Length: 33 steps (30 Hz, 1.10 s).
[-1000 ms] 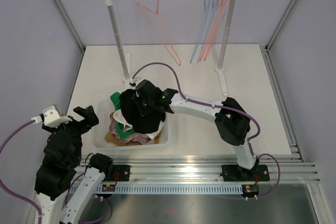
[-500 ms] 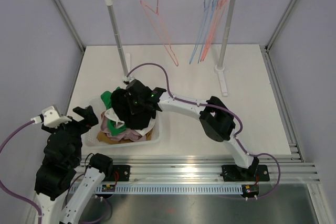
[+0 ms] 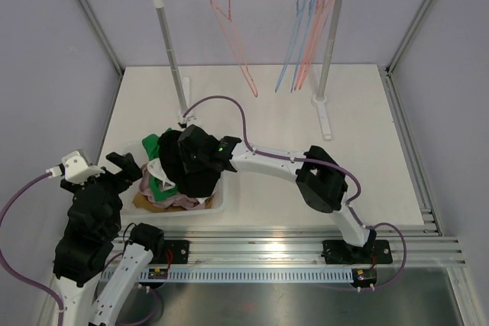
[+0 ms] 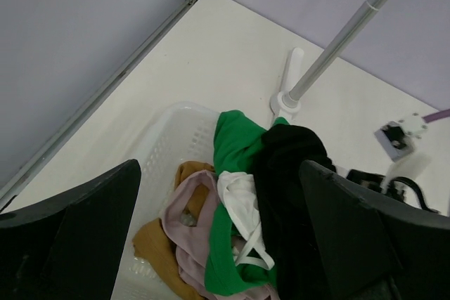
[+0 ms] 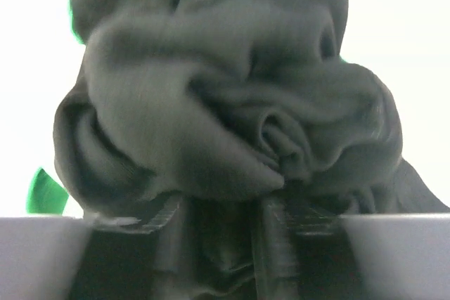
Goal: Remove the tank top from the hanger
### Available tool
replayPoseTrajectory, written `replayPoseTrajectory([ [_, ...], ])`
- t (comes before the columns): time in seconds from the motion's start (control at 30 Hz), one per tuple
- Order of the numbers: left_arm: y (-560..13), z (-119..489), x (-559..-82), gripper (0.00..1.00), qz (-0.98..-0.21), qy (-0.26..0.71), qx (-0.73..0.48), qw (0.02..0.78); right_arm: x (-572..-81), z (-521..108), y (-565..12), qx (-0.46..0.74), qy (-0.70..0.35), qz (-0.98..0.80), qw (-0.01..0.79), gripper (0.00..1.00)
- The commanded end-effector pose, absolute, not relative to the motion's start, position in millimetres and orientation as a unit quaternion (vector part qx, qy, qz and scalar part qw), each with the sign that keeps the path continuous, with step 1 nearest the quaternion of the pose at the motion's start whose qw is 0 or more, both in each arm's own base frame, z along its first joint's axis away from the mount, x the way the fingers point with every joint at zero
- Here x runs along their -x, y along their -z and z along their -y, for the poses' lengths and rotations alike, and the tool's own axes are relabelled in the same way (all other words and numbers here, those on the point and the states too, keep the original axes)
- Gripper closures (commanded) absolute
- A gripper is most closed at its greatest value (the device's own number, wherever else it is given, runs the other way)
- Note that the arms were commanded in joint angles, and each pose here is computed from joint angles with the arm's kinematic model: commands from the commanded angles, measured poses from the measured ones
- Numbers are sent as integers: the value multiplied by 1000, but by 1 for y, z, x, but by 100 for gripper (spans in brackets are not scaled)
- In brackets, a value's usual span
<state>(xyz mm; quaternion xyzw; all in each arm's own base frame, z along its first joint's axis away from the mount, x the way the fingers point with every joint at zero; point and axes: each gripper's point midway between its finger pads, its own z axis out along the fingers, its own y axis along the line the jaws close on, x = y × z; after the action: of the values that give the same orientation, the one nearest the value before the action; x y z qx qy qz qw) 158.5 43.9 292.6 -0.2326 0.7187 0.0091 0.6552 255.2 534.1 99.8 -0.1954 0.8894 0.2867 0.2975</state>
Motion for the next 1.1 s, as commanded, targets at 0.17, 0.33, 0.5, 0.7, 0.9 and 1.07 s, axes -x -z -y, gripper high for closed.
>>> replayPoseTrajectory([
  [0.17, -301, -59, -156, 1, -698, -36, 275, 660, -239, -471, -204, 205, -265, -872, 356, 32],
  [0.33, -298, -58, -160, 1, -713, -46, 271, 645, -237, -444, -250, 209, -263, -855, 396, 17],
  [0.5, -303, -51, -160, 1, -736, -42, 248, 628, -236, -389, -304, 186, -247, -830, 465, 1],
  [0.7, -316, -46, -148, 1, -779, -51, 212, 588, -237, -264, -342, 98, -151, -804, 566, 1],
  [0.9, -312, -32, -141, 1, -813, -29, 174, 556, -216, -145, -358, 28, -65, -784, 617, 0],
  [1.07, -304, -37, -134, 1, -822, -46, 171, 542, -195, -76, -365, -8, -35, -770, 637, 0],
])
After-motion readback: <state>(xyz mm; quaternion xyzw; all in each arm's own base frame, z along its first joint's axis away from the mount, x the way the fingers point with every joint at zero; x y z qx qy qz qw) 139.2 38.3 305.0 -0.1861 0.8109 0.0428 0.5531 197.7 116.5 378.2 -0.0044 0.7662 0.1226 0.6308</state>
